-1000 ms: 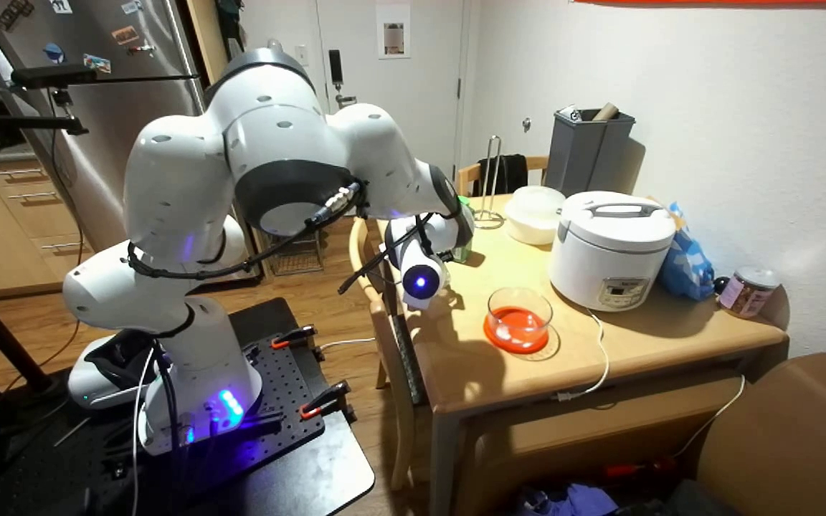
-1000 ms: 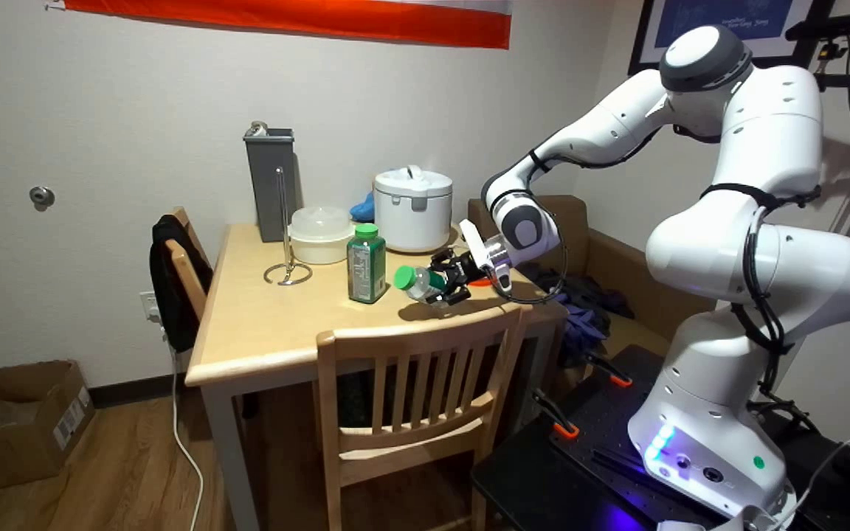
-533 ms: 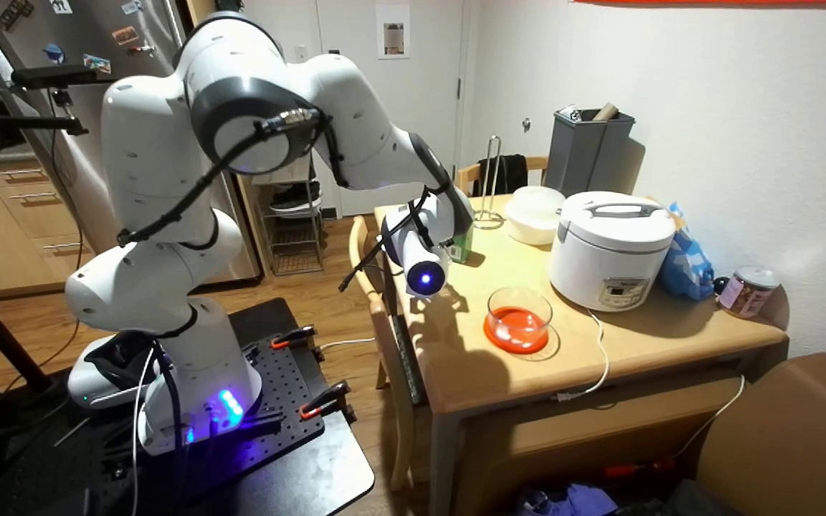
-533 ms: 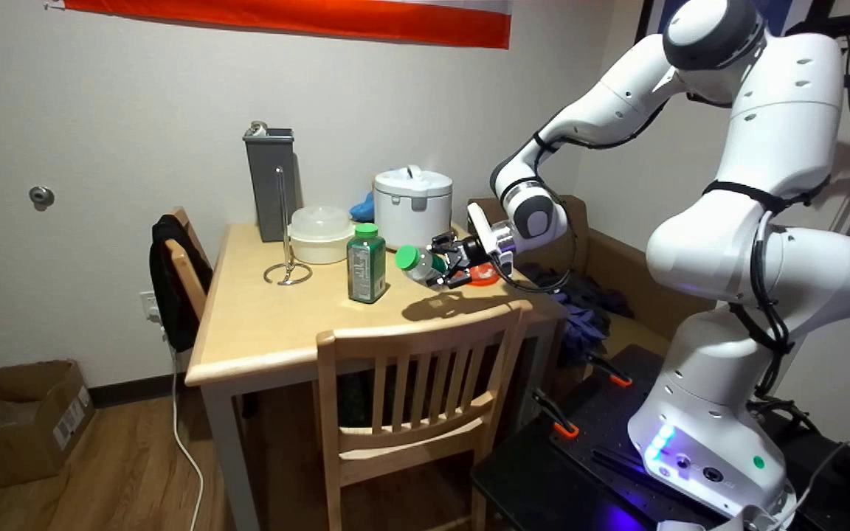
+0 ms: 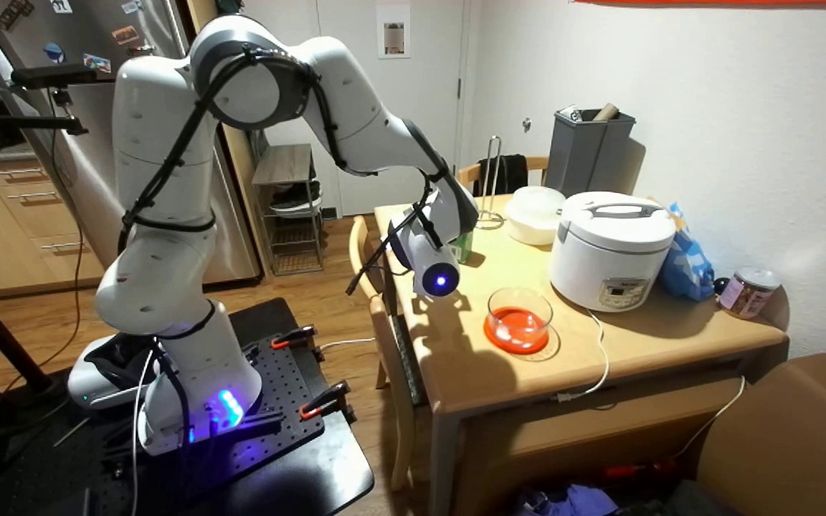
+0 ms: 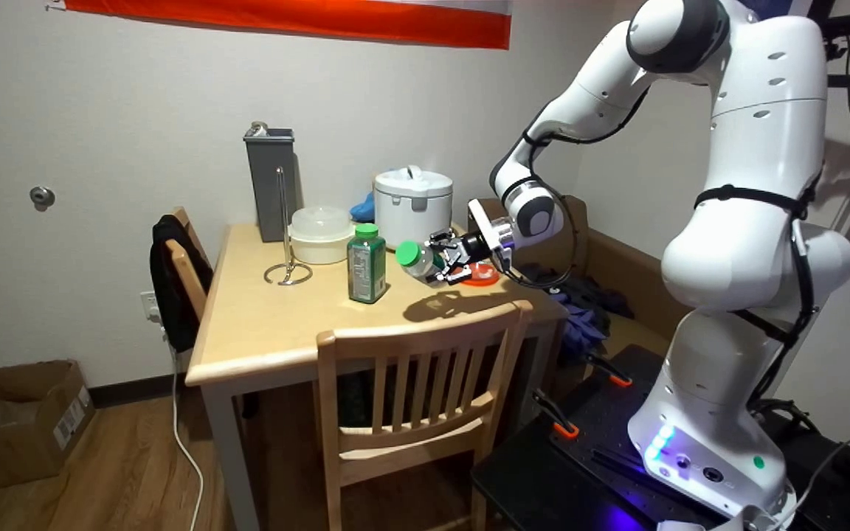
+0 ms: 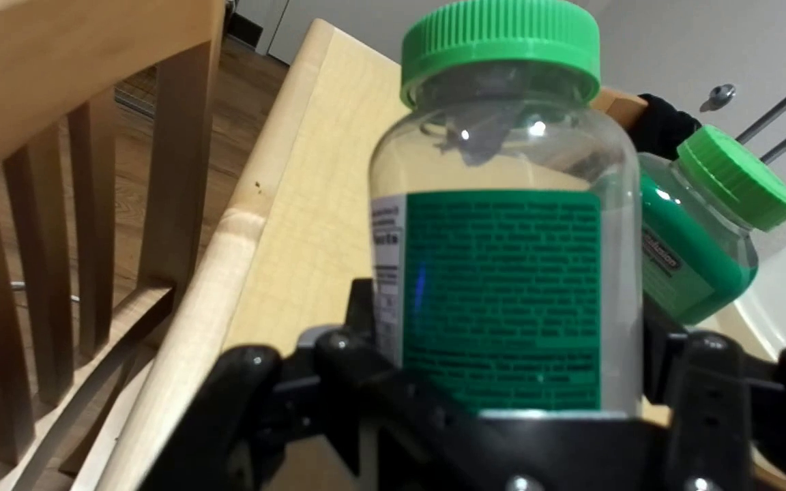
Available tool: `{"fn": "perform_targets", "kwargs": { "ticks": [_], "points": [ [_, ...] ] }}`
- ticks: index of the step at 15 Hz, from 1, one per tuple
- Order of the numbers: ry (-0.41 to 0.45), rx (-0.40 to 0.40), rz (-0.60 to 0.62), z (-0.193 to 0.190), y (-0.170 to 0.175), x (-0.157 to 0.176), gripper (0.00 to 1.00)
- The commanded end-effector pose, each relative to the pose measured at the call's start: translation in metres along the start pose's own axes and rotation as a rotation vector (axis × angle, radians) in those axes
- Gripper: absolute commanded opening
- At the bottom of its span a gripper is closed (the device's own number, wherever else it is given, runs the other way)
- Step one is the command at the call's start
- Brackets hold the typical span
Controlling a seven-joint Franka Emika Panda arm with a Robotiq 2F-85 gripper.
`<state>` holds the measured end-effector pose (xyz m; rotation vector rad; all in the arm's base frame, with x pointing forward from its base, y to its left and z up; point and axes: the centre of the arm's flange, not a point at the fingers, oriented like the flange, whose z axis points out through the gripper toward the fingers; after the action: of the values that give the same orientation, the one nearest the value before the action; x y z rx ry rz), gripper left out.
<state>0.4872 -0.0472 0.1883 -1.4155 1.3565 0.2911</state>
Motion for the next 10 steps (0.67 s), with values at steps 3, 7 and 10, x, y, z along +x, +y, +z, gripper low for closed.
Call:
{"fn": "perform_targets", "kwargs": {
  "ticks": [3,7,10],
  "points": [
    [-0.104,-0.028,0.005,0.031,-0.015,0.000,0.58],
    [-0.174,-0.023,0.001,0.043,-0.021,0.001,0.58],
    [-0.240,0.009,0.021,0.046,-0.021,0.008,0.58]
  ]
}}
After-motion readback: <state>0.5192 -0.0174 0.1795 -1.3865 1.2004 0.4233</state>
